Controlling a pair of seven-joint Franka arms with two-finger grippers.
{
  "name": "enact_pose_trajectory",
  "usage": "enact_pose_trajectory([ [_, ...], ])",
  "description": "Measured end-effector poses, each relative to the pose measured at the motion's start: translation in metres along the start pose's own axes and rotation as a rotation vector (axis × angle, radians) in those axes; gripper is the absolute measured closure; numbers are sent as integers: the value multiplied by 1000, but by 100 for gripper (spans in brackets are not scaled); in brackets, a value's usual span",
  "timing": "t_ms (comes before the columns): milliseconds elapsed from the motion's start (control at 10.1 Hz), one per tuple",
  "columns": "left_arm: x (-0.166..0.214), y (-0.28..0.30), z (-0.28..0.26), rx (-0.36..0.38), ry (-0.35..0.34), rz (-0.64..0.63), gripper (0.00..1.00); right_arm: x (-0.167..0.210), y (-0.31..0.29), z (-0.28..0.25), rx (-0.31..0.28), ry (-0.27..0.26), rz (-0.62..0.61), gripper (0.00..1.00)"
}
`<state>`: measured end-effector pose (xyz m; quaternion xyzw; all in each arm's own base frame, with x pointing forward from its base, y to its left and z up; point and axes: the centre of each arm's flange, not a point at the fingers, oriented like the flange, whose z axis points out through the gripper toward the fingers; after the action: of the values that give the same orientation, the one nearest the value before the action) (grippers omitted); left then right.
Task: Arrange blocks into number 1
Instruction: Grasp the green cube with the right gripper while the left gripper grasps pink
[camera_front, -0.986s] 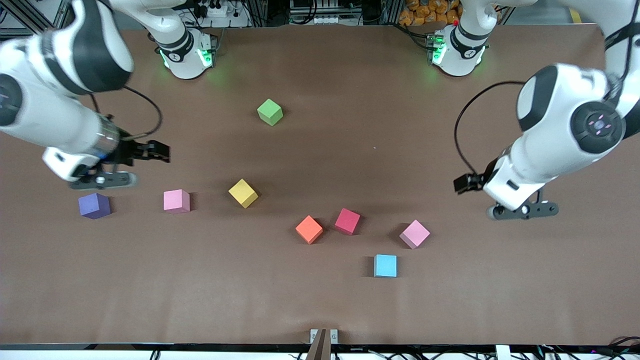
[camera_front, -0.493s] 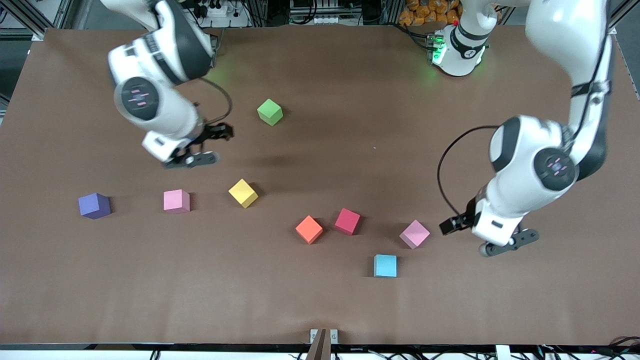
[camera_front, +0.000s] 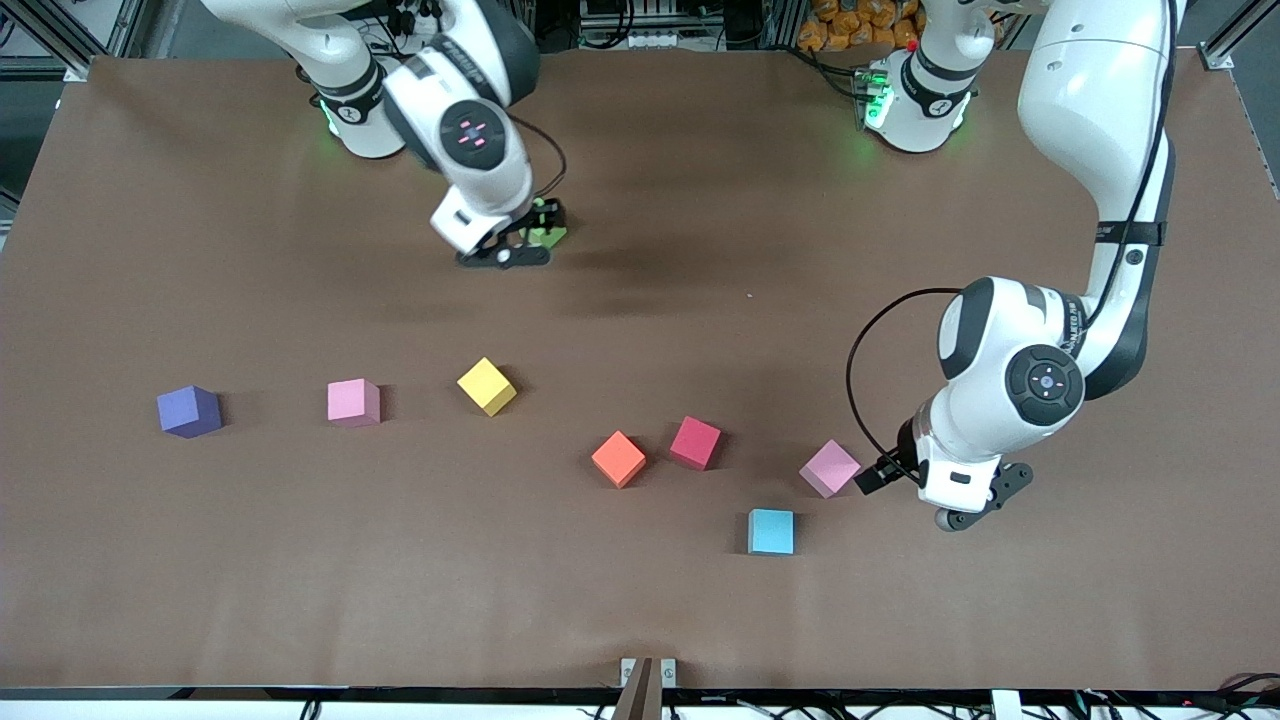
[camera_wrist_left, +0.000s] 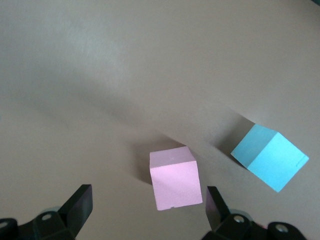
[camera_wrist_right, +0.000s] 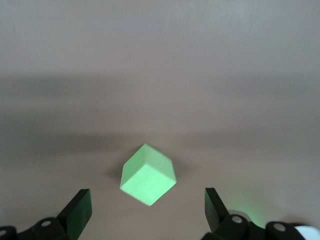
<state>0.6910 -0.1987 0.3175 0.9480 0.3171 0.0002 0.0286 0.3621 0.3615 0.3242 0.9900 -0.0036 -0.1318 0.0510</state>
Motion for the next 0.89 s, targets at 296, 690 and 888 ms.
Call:
enact_pose_trajectory([
  [296, -25, 13, 62, 87, -2, -126, 0, -28, -5, 49, -6, -2, 218, 0],
  [690, -23, 14, 73, 80, 4, -142, 0, -46, 9, 104, 84, -6, 430, 0],
  [888, -22, 15, 81, 75, 6, -148, 0, -52, 10, 118, 105, -2, 462, 0],
])
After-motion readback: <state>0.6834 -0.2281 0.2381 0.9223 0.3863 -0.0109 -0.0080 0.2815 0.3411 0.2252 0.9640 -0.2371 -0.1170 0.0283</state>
